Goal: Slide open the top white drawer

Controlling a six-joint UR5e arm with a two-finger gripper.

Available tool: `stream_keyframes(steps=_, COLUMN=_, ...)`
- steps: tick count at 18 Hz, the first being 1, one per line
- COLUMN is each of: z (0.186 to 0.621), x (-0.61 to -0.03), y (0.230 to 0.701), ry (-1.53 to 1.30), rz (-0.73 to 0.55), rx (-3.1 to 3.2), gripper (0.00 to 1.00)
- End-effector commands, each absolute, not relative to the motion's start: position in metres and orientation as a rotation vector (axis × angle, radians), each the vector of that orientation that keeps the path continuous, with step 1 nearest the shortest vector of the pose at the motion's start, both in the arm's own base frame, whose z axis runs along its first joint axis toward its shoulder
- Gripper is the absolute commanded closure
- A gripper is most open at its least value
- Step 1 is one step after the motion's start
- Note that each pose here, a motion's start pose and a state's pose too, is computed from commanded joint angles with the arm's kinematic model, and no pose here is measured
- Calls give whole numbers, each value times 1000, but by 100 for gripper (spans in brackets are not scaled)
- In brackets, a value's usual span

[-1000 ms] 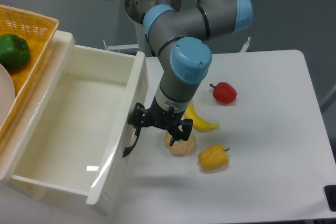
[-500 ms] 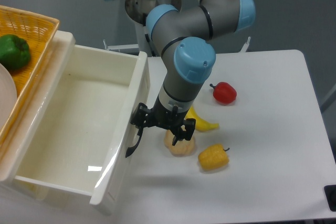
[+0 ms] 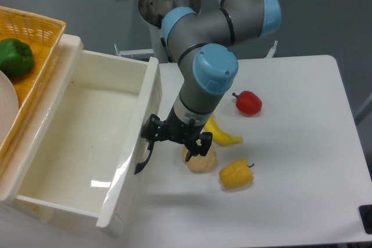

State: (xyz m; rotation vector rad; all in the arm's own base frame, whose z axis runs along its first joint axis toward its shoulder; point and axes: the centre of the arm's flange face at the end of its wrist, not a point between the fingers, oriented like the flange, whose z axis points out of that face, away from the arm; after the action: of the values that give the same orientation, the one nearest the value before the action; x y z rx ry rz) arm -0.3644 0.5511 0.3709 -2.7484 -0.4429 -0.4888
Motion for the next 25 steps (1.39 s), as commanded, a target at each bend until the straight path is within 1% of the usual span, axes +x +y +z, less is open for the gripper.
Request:
stream_keyframes(steps=4, z=374, x=-373, y=546, ry=-478, rz=-535, rx=-2701, gripper=0)
stream_keyframes(steps=8, z=375, x=-376, y=544, ry=-484, rz=-533, rx=-2694, gripper=0)
stream_keyframes(steps=11, z=388, x=-383, y=540, ry=-482, rz=-513, rx=-2664, gripper=0)
stream_keyframes(steps=14, z=408, x=-394, y=540, ry=-457, rz=-443, rx=-2628, gripper=0)
stream_keyframes(steps=17, z=420, x=-402, y=543, ry=-410, rz=-335, rx=-2585, gripper=0)
stream_keyframes(steps=19, z=419, x=-413, y=539, ry=-349, rz=-249, rx=-2591, gripper=0)
stream_keyframes(steps=22, z=415, x=-438, y=518, ry=-176, rz=-124, rx=-2641, gripper=0)
stream_keyframes(steps=24, z=411, x=-457, y=504, ry=-97, rz=-72, rx=-2659, gripper=0)
stream_keyframes(steps=25, z=400, x=-471, y=496, ry=-84, rz=-66, rx=-2670, gripper=0)
